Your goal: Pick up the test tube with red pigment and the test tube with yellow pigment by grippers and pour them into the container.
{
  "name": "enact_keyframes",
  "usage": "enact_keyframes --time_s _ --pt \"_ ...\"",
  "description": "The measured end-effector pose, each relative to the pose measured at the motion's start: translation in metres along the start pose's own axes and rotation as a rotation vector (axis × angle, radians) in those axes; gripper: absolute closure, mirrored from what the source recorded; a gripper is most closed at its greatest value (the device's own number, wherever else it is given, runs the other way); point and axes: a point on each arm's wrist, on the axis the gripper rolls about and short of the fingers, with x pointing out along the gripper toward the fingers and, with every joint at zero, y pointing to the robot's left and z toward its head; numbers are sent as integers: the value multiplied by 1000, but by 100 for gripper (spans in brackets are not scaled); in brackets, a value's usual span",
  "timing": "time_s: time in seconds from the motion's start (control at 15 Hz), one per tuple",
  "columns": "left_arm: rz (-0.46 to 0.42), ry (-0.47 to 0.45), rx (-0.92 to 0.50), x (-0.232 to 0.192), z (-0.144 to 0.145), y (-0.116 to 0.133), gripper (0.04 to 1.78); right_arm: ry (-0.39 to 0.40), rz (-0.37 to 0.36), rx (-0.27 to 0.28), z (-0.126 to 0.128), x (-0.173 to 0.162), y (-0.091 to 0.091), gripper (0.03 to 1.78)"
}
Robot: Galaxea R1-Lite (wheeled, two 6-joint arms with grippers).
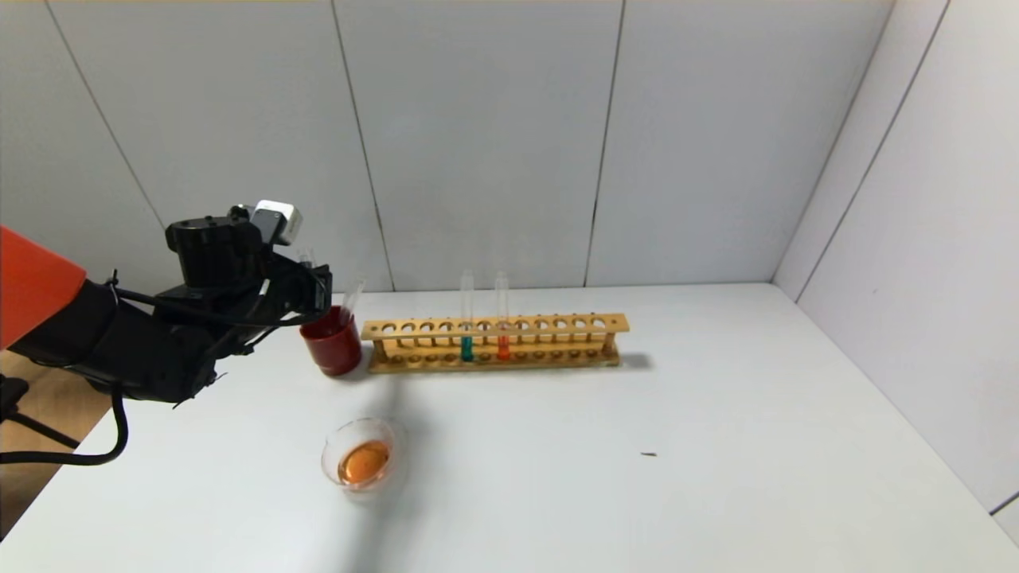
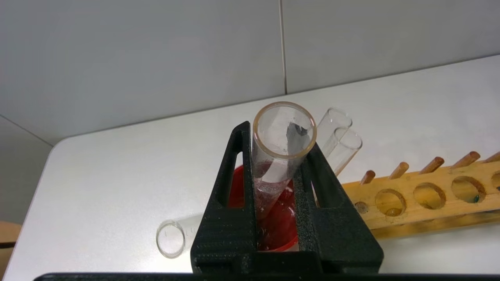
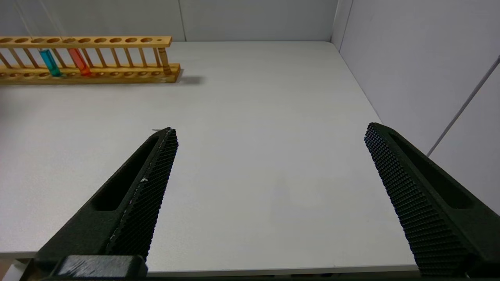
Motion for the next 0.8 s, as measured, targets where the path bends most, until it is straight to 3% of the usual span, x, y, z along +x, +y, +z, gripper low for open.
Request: enact_keyframes --time_s 0.27,0.4,0.6,0.8 --pt "12 -1 -5 5 -10 5 148 0 0 0 0 0 0 6" --pt "15 -25 -1 8 -14 5 138 0 0 0 0 0 0 6" --pt "18 -19 -1 9 -18 4 103 0 0 0 0 0 0 6" --pt "19 -25 4 7 -14 5 50 0 0 0 0 0 0 6"
